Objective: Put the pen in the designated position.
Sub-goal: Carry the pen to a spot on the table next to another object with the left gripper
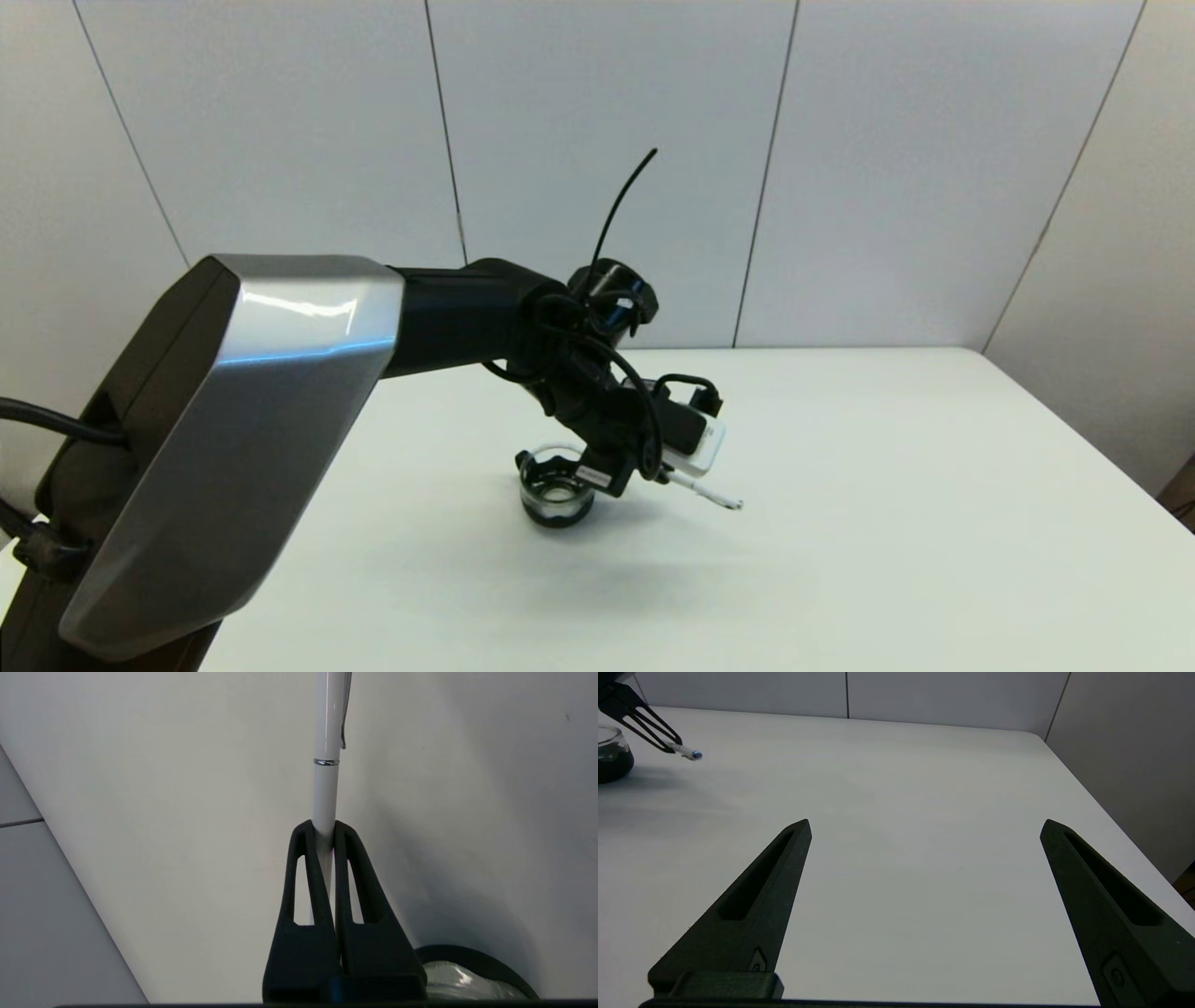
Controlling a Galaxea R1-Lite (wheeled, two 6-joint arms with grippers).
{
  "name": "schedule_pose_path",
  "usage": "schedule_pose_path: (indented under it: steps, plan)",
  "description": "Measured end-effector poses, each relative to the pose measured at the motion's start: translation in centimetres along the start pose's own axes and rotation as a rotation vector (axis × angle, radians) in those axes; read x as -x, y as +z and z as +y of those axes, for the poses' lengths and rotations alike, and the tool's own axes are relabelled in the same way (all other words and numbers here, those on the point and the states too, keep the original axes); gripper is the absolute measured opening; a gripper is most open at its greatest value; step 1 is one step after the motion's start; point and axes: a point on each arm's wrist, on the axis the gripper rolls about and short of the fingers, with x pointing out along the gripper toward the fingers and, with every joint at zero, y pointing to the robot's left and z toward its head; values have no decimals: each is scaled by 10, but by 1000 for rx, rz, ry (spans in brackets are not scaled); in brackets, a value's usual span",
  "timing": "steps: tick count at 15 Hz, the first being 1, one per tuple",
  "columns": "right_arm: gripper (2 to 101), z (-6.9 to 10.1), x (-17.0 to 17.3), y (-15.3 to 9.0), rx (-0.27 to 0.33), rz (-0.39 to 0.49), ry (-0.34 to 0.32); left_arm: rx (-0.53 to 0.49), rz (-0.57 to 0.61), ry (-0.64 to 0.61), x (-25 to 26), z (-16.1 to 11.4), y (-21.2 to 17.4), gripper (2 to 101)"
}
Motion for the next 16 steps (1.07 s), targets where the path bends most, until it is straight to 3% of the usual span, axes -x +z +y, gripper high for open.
schedule_pose_path:
  steps: [16]
  plan:
    - [973, 0, 0, 0, 0, 0, 0, 21, 4, -51, -29, -6, -12, 40]
